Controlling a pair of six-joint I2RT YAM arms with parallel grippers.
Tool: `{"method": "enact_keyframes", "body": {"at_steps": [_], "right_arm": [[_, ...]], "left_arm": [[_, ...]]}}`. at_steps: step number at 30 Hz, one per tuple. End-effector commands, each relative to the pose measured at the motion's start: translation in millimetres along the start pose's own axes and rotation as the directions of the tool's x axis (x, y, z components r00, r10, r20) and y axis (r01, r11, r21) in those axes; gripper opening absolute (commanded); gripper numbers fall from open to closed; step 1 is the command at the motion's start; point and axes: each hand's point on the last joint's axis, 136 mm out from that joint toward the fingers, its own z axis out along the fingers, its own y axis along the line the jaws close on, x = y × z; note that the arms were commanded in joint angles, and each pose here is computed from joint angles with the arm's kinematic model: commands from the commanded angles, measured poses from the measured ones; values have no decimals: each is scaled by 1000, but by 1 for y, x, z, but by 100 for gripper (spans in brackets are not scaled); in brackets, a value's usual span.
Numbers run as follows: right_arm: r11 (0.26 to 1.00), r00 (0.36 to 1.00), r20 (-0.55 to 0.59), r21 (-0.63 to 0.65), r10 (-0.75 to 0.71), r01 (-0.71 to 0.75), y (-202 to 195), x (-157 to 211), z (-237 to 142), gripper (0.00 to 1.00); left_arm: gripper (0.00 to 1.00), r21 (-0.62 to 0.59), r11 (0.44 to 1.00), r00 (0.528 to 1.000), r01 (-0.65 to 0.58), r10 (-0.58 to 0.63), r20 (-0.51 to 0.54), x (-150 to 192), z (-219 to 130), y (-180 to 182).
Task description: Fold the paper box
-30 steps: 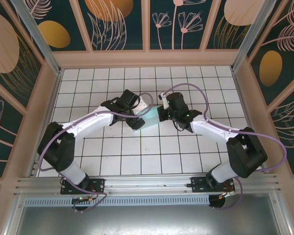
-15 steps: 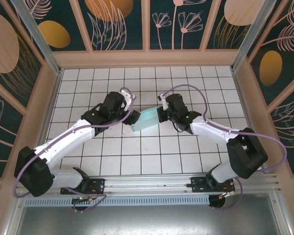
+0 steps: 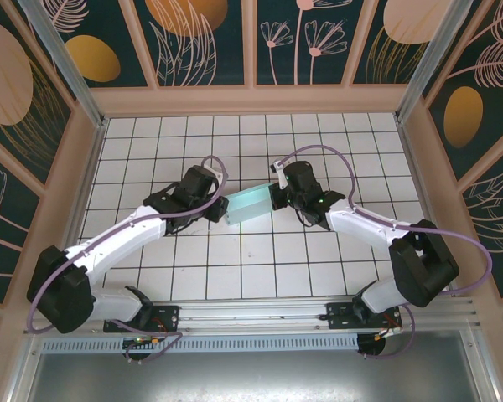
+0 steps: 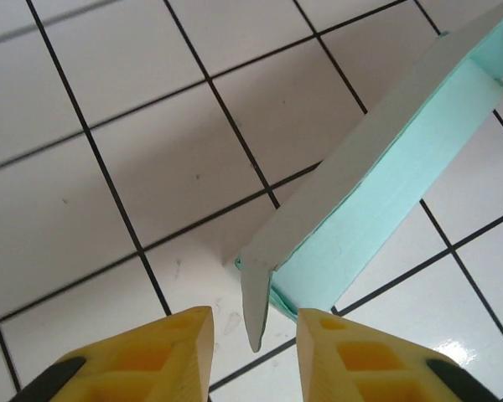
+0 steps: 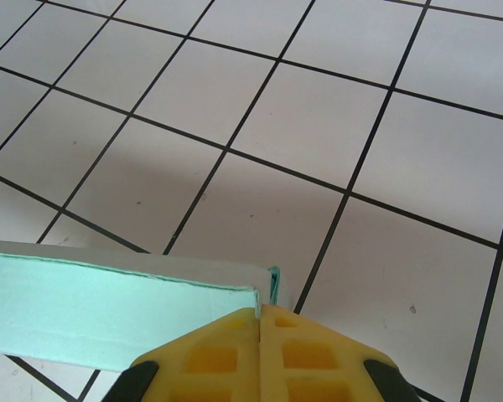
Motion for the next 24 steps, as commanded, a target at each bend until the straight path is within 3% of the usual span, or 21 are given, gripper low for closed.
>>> {"method": "enact_keyframes", "body": {"at_steps": [1,7,14,18,24], "right_arm": [[1000,1000,-24,18,2,-2,-2,10,-3,0],[1000,1000,-28,12,10,-10,-1,12,-3,0],[1000,1000,-28,11,8,-7,0,11,-3,0],[1000,1000,-30,13,7,-6,-1,11,-3,0],[1000,999,-29,16,13,-12,-1,11,-2,0]], "left_arm": [[26,22,999,999,31,-31,-18,-7,-1,-5],[14,15,999,998,50,-50,-31,-9,0,-5],[13,5,995,993,100,-99,-63,-10,1,-6],[27,9,995,992,99,-98,-78,-6,1,-7],[28,-5,995,991,99,-99,-95,1,0,-3]]}}
